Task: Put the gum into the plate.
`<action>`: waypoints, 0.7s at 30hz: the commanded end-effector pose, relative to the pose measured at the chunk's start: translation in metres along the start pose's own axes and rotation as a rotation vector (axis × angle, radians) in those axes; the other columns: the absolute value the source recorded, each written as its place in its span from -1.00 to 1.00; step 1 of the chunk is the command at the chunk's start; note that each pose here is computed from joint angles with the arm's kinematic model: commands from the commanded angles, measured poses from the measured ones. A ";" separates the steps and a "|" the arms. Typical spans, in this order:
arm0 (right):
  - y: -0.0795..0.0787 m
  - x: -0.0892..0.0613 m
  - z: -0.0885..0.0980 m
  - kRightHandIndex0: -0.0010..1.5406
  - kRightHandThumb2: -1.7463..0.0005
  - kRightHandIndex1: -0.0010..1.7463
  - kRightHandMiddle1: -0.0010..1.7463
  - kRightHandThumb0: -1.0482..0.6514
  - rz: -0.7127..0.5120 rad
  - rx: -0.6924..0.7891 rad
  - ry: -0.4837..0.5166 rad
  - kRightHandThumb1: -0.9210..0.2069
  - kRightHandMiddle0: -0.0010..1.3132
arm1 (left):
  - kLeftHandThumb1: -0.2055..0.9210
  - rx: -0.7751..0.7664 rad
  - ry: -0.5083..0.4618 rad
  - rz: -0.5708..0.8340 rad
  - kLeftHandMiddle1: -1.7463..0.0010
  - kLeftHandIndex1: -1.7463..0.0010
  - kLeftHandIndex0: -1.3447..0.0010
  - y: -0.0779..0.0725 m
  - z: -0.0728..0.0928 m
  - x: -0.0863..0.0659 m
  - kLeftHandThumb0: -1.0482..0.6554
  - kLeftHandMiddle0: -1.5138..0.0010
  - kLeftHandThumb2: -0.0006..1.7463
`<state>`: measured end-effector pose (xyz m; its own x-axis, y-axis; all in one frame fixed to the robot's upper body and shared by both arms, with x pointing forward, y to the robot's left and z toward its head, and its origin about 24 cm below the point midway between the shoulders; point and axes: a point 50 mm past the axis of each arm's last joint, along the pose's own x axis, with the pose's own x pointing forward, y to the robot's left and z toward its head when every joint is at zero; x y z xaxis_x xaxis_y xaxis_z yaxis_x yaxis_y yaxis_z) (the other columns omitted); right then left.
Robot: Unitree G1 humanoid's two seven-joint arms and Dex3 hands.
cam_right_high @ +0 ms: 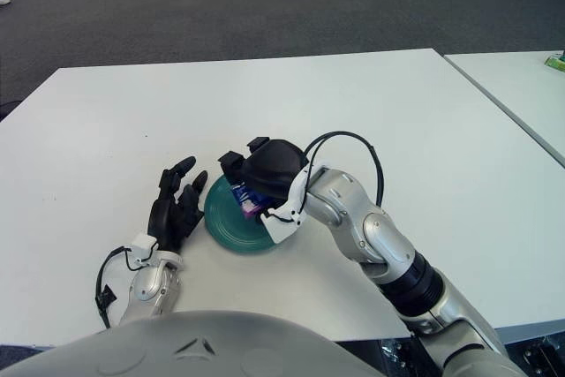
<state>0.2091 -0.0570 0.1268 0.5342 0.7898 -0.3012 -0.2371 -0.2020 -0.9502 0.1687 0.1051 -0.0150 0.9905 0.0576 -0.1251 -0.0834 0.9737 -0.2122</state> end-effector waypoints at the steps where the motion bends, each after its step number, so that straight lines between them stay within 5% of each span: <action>1: 0.000 0.005 0.002 0.26 -0.16 1.00 1.00 -0.25 0.011 -0.021 -0.031 -0.35 -0.35 | 1.00 -0.083 0.082 0.031 0.95 -0.04 0.91 -0.010 -0.014 -0.007 -0.70 0.32 0.06; 8: 0.003 0.005 0.000 0.24 -0.11 1.00 1.00 -0.24 -0.016 -0.001 -0.058 -0.42 -0.39 | 1.00 -0.136 0.101 0.053 0.95 -0.05 0.90 -0.008 -0.017 -0.004 -0.72 0.32 0.07; 15: 0.028 0.020 -0.013 0.20 -0.04 1.00 1.00 -0.23 -0.002 0.036 -0.031 -0.50 -0.43 | 1.00 -0.099 0.047 0.090 0.94 -0.06 0.89 0.003 -0.004 -0.010 -0.71 0.31 0.10; 21: 0.033 0.025 -0.018 -0.03 0.08 1.00 1.00 -0.22 -0.020 0.028 -0.007 -0.63 -0.51 | 1.00 -0.075 0.033 0.101 0.94 -0.06 0.89 0.002 0.000 -0.012 -0.70 0.30 0.12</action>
<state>0.2245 -0.0551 0.0846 0.5152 0.7966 -0.3162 -0.2875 -0.1870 -0.9394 0.1618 0.1149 -0.0091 0.9840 0.1231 -0.1284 -0.1520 0.9570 -0.2470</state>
